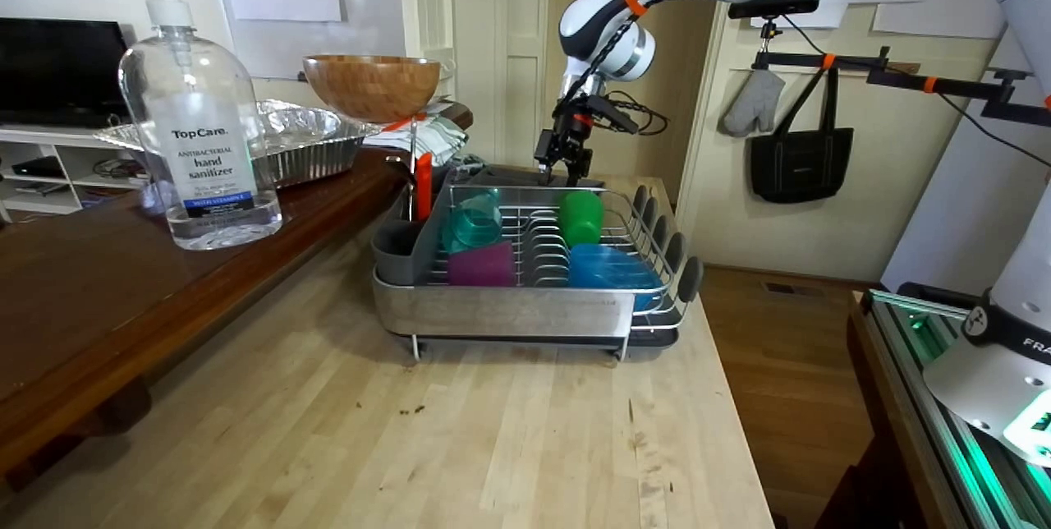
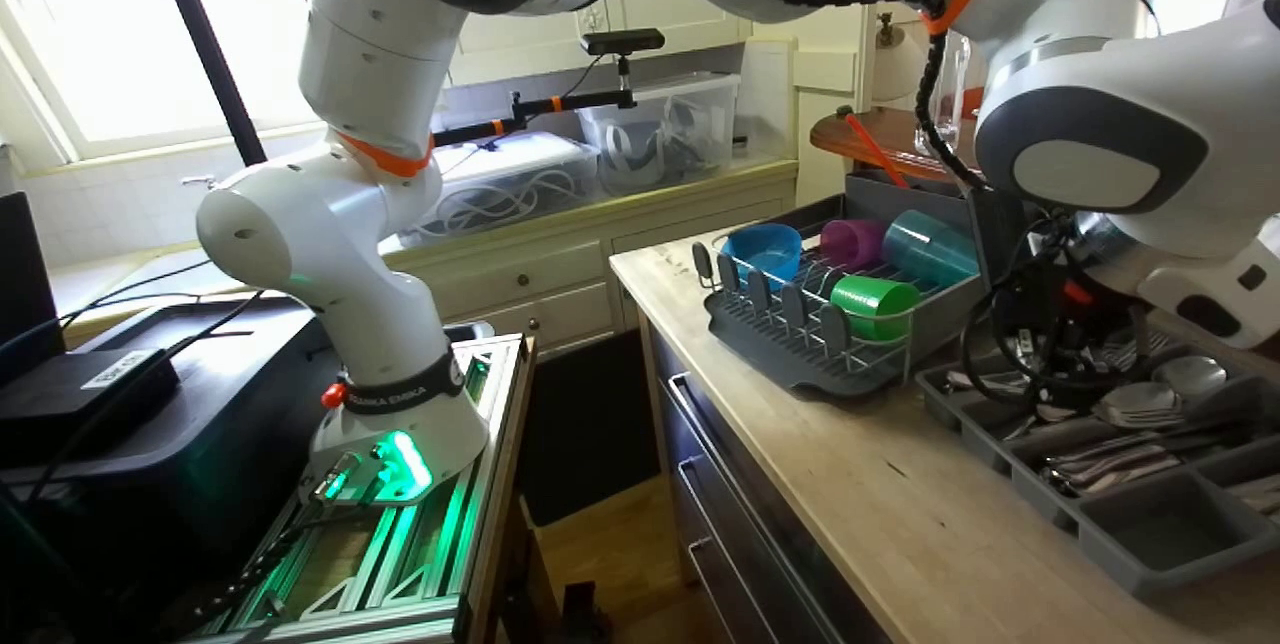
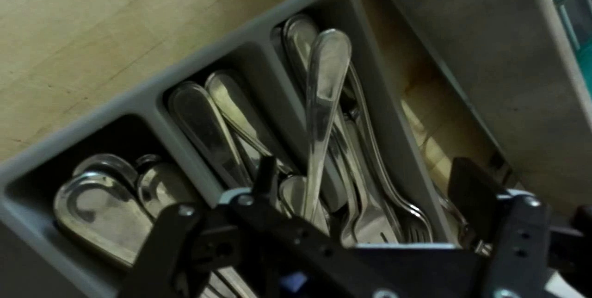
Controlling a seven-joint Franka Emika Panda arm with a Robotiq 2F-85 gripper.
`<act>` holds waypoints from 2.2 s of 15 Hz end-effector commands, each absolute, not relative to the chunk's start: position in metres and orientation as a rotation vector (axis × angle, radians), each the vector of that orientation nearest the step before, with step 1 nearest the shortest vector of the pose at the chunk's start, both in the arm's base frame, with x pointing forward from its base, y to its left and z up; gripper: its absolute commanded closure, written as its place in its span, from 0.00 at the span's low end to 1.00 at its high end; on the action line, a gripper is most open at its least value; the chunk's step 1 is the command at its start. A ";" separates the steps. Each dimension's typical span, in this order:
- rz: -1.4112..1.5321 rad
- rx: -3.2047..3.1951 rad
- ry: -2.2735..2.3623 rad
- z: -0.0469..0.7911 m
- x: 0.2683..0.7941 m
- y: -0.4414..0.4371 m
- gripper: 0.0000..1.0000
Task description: Pick up the folk and put it on the dish dryer
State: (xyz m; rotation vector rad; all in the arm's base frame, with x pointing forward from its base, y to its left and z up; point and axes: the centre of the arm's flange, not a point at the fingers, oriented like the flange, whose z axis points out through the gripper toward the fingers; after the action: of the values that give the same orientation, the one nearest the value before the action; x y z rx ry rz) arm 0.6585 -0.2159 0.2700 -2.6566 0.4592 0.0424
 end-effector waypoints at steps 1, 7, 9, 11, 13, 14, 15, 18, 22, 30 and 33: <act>0.083 -2.675 0.560 0.257 0.667 -0.211 0.08; 0.129 -2.673 0.623 0.244 0.681 -0.201 0.14; 0.139 -2.670 0.645 0.240 0.685 -0.203 0.16; 0.146 -2.665 0.674 0.237 0.687 -0.208 0.20; 0.150 -2.666 0.701 0.232 0.689 -0.213 0.34; 0.152 -2.667 0.712 0.230 0.690 -0.215 0.38; 0.153 -2.671 0.721 0.228 0.691 -0.216 0.45; 0.155 -2.683 0.733 0.225 0.695 -0.216 0.73; 0.145 -2.708 0.719 0.231 0.697 -0.212 0.94; 0.120 -2.810 0.640 0.261 0.675 -0.214 0.94; 0.084 -2.839 0.603 0.271 0.666 -0.215 0.96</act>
State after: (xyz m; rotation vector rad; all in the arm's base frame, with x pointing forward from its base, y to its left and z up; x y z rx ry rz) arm 0.6907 -0.2022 0.2440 -2.7908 0.5853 0.1255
